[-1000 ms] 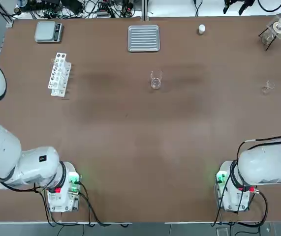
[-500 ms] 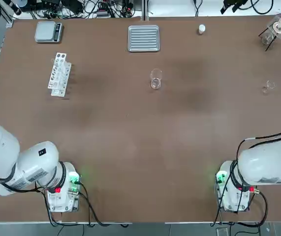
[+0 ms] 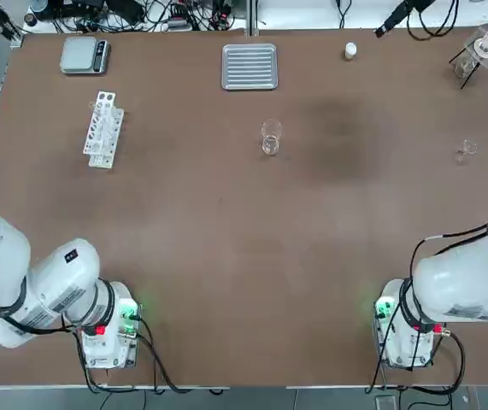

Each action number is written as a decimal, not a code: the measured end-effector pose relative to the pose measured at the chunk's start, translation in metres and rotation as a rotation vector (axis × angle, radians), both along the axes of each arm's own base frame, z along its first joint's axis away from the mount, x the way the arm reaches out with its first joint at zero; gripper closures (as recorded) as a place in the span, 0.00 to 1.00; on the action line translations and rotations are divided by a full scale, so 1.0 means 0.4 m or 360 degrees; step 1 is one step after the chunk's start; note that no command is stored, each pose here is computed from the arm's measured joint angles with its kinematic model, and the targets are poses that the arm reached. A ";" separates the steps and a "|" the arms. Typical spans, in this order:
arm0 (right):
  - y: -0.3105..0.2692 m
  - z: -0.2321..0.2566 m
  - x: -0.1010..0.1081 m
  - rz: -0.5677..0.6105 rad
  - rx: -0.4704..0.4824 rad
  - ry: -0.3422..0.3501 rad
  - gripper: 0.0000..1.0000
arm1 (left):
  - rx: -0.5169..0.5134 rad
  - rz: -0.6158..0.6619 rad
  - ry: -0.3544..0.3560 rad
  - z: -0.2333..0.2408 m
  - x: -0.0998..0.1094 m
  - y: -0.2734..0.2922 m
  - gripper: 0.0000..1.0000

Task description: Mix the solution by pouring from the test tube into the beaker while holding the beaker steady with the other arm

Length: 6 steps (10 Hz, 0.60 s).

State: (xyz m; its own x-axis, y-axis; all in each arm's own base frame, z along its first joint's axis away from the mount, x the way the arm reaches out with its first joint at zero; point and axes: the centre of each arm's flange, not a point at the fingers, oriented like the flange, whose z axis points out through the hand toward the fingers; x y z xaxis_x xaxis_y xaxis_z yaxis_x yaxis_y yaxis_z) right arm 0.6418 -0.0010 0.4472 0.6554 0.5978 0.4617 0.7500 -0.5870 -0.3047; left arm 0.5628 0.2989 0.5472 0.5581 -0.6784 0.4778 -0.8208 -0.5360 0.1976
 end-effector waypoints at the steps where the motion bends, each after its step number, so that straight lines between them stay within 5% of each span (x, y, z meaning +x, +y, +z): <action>1: 0.006 -0.050 -0.003 0.0114 0.0049 -0.0056 0.00 | -0.0115 -0.0090 -0.0057 -0.048 0.000 0.025 0.00; 3: 0.035 -0.178 -0.014 0.0379 0.0185 -0.0177 0.00 | -0.0331 -0.0249 -0.0110 -0.175 0.026 0.032 0.00; 6: 0.120 -0.301 -0.035 0.0518 0.0346 -0.0189 0.00 | -0.0582 -0.0408 -0.0033 -0.360 0.024 0.037 0.00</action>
